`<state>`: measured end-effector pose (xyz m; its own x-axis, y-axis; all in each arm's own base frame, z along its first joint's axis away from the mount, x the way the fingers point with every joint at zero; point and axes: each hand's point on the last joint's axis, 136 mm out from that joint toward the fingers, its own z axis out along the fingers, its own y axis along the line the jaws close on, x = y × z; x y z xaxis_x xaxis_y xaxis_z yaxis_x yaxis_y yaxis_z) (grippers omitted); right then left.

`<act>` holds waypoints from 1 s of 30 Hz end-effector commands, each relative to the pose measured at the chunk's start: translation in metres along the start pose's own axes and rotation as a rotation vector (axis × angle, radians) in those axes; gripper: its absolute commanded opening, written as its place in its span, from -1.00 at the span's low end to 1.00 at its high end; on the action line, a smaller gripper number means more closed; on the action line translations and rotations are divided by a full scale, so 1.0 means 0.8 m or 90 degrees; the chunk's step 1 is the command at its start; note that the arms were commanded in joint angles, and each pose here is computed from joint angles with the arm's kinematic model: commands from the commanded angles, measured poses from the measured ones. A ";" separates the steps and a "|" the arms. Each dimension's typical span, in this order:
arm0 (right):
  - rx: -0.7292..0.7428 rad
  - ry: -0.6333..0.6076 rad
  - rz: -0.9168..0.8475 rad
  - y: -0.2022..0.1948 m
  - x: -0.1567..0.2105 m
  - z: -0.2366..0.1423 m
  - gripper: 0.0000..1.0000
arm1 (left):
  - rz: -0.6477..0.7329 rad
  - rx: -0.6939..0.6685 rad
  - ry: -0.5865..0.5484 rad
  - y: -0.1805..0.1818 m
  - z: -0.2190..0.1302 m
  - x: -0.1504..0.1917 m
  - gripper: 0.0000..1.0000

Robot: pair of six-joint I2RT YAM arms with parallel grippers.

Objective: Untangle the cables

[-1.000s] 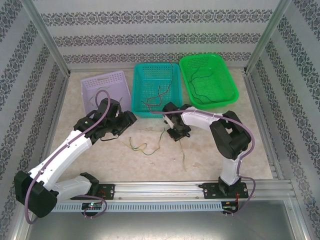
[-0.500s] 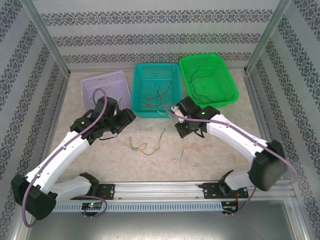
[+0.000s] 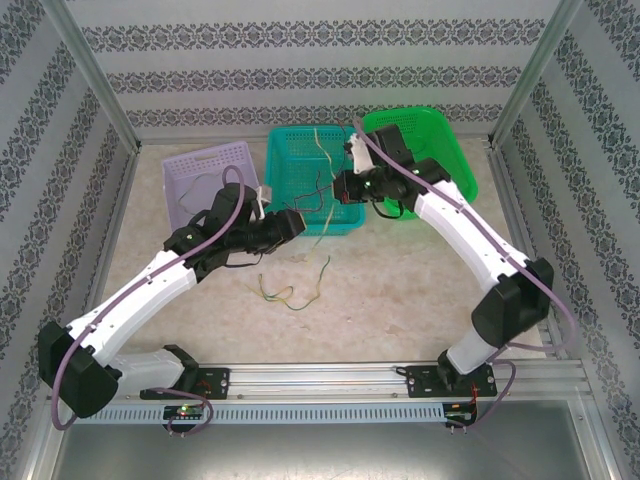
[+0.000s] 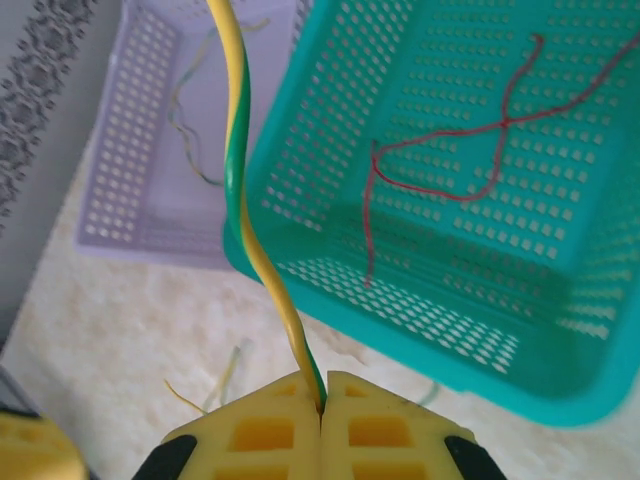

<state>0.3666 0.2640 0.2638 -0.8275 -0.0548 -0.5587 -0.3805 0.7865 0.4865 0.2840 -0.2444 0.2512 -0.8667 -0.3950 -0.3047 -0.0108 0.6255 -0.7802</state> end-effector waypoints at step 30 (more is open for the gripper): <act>-0.048 -0.035 0.020 0.052 -0.017 -0.018 -0.04 | 0.148 -0.134 -0.001 0.056 -0.026 -0.035 -1.00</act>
<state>0.3515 0.3161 0.2711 -0.8771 -0.0559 -0.4771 -0.3768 0.6960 0.6112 0.3007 -0.2124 0.2381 -0.8415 -0.2394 -0.4843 0.1120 0.7996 -0.5900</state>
